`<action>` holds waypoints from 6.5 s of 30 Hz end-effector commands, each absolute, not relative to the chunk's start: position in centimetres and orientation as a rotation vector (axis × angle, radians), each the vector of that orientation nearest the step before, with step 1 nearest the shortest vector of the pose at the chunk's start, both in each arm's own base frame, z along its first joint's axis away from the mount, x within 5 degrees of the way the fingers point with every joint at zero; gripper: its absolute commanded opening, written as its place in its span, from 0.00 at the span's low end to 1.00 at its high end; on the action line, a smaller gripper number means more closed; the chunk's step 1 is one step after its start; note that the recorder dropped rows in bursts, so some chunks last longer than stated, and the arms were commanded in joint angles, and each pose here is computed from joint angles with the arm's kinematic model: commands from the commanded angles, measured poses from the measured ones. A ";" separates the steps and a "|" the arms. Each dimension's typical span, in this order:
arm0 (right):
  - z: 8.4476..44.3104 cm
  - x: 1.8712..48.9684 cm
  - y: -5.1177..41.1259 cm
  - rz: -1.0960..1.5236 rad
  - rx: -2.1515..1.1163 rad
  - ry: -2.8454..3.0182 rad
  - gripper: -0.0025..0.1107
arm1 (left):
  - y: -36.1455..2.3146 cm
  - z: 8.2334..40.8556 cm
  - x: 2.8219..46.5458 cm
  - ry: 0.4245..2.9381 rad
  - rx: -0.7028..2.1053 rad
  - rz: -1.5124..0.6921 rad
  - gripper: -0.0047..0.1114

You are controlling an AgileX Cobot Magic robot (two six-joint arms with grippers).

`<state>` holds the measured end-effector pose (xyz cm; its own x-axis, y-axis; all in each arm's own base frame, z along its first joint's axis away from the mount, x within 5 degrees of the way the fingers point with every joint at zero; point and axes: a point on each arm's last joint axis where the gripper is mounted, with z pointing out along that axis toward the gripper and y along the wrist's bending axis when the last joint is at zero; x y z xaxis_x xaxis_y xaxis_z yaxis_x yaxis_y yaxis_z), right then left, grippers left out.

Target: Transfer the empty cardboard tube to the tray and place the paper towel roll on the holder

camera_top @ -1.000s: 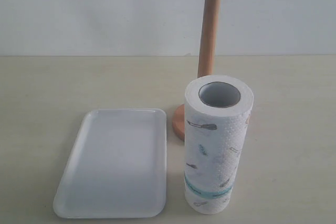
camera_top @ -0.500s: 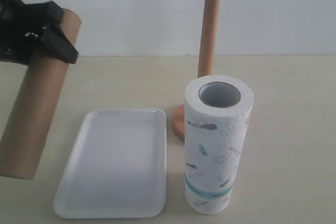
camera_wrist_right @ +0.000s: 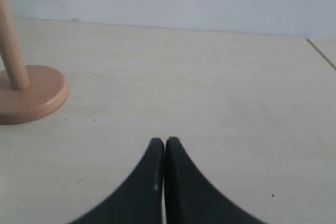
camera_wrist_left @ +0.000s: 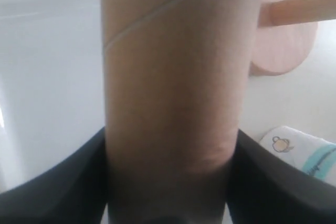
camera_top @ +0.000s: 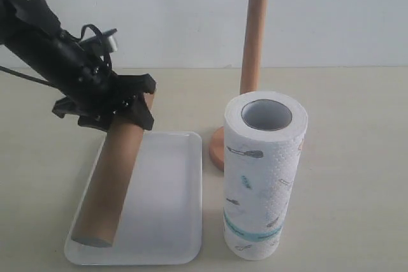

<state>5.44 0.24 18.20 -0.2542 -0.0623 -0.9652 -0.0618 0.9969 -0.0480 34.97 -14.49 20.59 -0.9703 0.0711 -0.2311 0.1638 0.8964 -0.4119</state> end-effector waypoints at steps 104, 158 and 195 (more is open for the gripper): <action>18.3 5.4 0.2 -0.010 -0.087 1.824 0.02 | -2.8 30.4 9.0 1.734 0.167 -0.309 0.08; 18.3 5.4 0.2 -0.010 -0.087 1.824 0.02 | 0.0 18.5 5.4 1.789 0.072 0.058 0.08; 23.5 5.2 0.4 0.196 0.051 1.240 0.02 | 0.0 18.5 5.4 1.789 0.061 0.047 0.08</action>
